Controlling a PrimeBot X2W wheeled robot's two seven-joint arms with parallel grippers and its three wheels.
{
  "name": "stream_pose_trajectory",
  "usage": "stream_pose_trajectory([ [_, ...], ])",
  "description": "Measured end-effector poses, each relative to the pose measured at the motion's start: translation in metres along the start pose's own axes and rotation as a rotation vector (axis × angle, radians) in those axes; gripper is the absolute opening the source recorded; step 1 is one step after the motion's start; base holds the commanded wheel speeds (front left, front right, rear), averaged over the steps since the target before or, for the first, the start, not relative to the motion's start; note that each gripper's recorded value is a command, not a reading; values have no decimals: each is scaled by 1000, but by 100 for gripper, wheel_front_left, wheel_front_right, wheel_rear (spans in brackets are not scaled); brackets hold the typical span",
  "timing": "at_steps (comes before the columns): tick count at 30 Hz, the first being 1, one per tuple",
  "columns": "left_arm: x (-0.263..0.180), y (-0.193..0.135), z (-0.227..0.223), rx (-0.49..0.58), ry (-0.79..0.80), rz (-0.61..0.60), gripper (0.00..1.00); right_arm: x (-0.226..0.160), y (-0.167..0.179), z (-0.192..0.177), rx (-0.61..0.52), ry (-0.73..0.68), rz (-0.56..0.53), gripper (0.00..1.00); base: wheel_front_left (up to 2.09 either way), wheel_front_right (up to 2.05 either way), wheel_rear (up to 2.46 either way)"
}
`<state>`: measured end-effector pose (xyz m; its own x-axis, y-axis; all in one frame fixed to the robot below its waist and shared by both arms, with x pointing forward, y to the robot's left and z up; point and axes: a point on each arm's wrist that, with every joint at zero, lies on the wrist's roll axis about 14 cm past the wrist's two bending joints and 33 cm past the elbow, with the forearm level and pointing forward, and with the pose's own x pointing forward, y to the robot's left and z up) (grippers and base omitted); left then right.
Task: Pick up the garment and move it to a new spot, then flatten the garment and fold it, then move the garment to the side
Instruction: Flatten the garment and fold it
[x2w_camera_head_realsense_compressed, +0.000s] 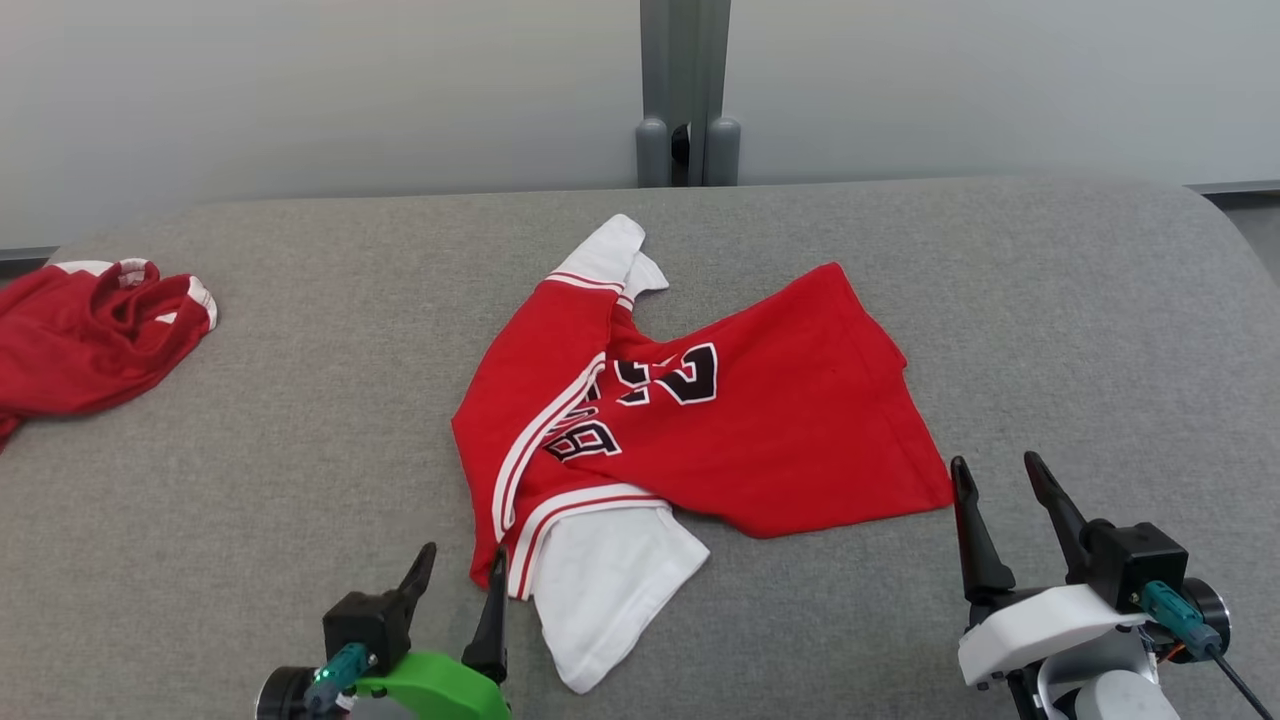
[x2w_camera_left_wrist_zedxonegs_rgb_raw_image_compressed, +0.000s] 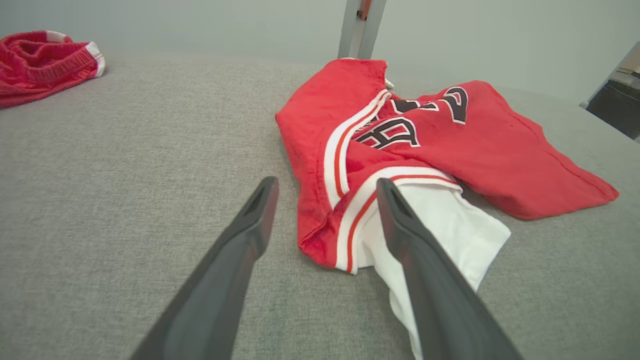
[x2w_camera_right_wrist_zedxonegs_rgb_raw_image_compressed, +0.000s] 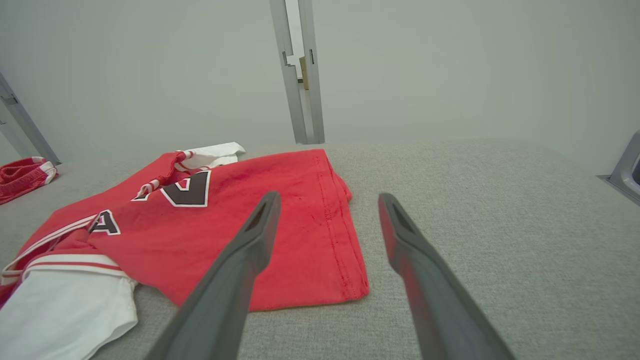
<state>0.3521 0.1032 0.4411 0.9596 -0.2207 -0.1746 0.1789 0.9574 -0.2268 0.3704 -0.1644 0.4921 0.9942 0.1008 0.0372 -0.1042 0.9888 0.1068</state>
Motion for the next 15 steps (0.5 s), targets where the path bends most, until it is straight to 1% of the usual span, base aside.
stream_pose_trajectory([
  [5, 14, -4, -19, 39, 105, -43, 100, 0, -5, 1, -1, -3, -15, 100, 0, 0, 0],
  [10, 29, 4, -36, 68, 189, -37, 100, 1, -12, 1, -4, -2, -35, 100, 0, 0, 0],
  [11, 33, 6, -39, 75, 201, -33, 95, 0, -15, 0, -5, 0, -42, 100, 0, 0, 0],
  [12, 36, 9, -40, 79, 207, -27, 57, 0, -16, 0, -6, 1, -48, 100, 0, 0, 0],
  [13, 40, 11, -41, 76, 207, -22, 44, 0, -19, -1, -6, 3, -55, 100, 0, 0, 0],
  [14, 42, 13, -42, 76, 210, -17, 18, 0, -21, -1, -7, 3, -60, 100, 0, 0, 0],
  [15, 45, 16, -42, 77, 211, -11, 0, 0, -23, -1, -8, 4, -66, 100, 0, 0, 0],
])
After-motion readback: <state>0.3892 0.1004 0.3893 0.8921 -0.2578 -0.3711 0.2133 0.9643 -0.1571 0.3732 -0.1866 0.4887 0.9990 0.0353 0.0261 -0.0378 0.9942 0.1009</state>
